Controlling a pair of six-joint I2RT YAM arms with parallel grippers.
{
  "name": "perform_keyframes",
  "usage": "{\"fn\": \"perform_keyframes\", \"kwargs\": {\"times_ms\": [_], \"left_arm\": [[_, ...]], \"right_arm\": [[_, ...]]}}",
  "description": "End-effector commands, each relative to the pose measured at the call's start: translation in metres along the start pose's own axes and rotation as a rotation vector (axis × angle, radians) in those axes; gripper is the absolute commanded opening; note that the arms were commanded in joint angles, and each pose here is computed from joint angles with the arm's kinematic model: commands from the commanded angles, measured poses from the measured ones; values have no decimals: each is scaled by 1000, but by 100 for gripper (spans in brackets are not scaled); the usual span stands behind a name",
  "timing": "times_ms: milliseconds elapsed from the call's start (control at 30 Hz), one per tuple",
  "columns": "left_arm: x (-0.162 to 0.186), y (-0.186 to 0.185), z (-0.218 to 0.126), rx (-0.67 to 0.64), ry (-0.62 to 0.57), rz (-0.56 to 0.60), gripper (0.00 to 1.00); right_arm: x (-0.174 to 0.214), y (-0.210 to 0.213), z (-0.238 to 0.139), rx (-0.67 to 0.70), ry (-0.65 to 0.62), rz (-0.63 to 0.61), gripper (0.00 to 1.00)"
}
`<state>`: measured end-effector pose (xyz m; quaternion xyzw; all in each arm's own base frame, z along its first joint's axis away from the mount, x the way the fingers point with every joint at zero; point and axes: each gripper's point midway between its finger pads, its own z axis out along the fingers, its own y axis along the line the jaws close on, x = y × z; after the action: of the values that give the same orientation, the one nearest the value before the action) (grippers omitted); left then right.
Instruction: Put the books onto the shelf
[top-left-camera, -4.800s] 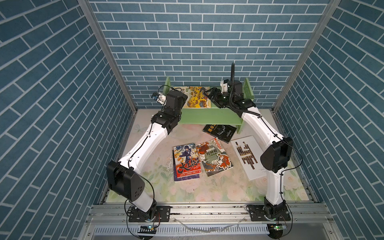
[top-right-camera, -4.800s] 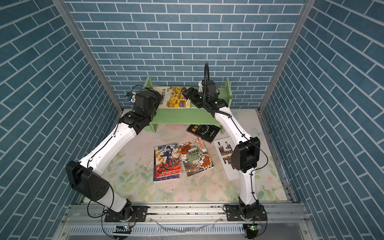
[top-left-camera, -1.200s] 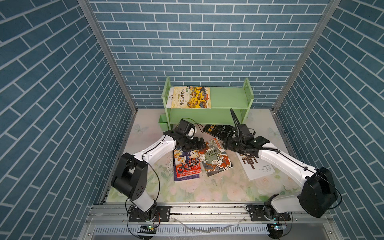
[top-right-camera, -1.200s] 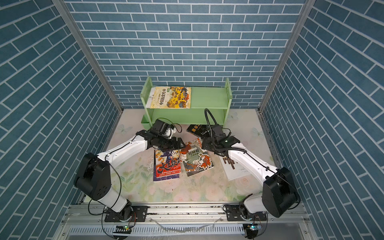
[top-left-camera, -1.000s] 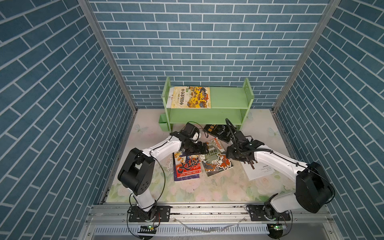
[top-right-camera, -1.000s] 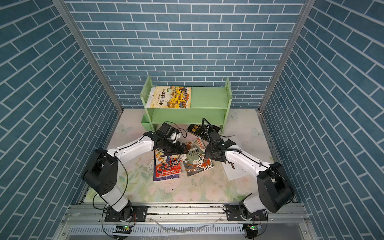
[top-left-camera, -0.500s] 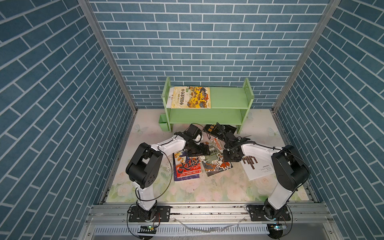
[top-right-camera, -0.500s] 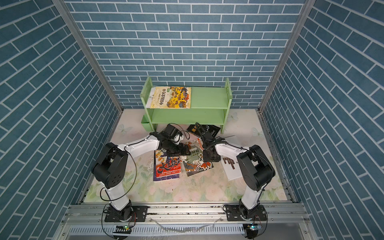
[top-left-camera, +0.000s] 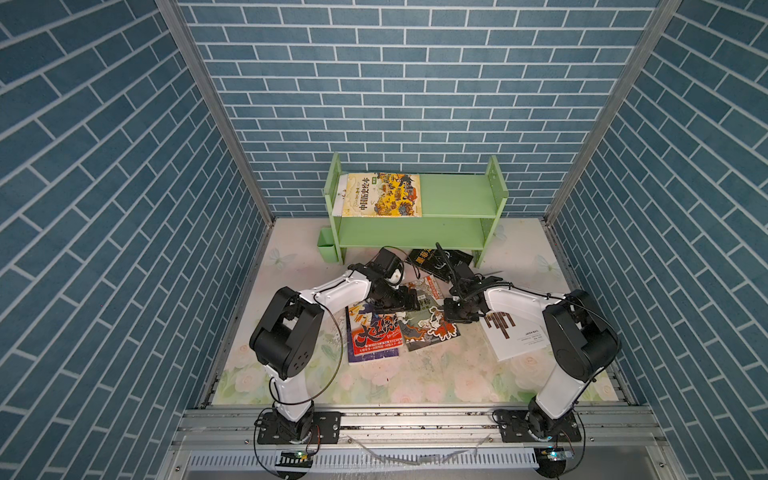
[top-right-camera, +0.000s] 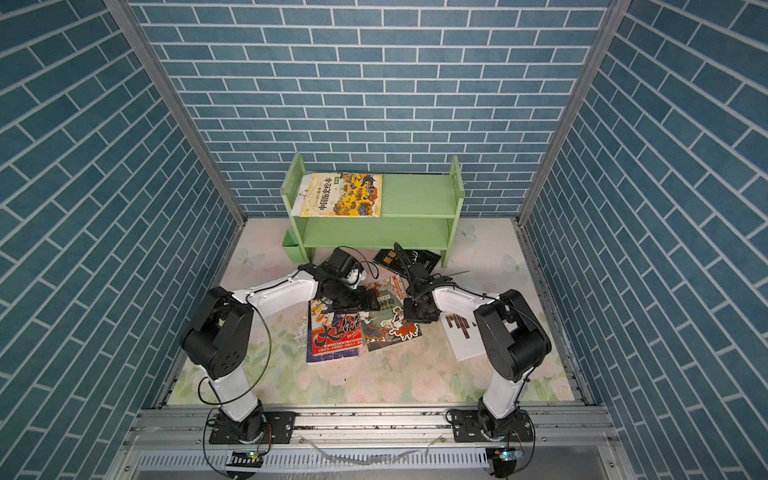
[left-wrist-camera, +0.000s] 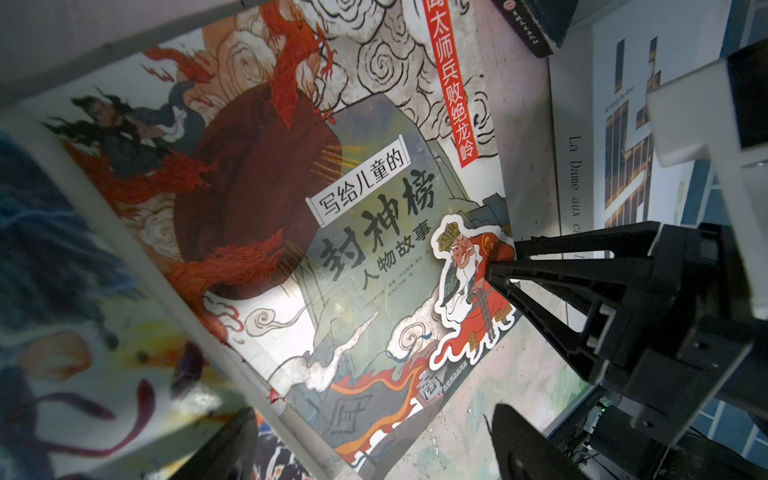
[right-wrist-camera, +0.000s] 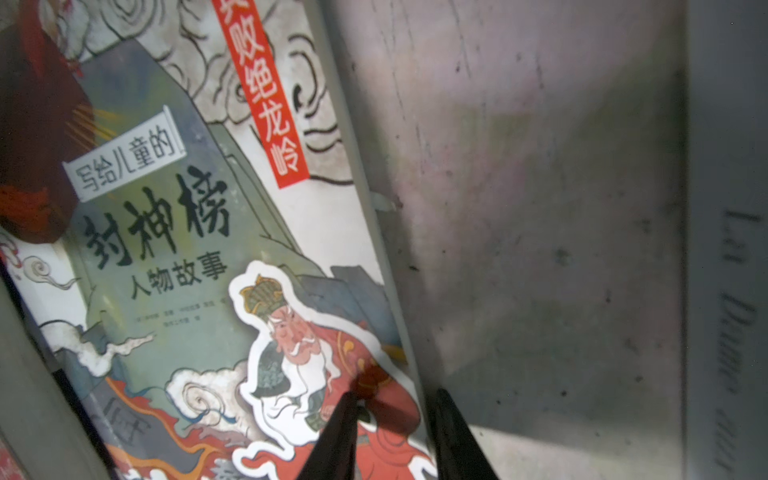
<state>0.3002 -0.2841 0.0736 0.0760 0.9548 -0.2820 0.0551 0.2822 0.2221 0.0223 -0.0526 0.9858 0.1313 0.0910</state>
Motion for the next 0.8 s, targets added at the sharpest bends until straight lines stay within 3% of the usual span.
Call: {"fn": "perform_keyframes", "kwargs": {"times_ms": [0,333,767], "left_arm": [[7,-1,3,-19,55,-49,90],[16,-28,14,-60,78,-11,90],[25,49,23,-417,29,-204,90]], "right_arm": [[10,-12,-4,51,22,23,33],[-14,-10,-34,53,-129,111,34],[-34,26,-39,-52,-221,173,38]]}}
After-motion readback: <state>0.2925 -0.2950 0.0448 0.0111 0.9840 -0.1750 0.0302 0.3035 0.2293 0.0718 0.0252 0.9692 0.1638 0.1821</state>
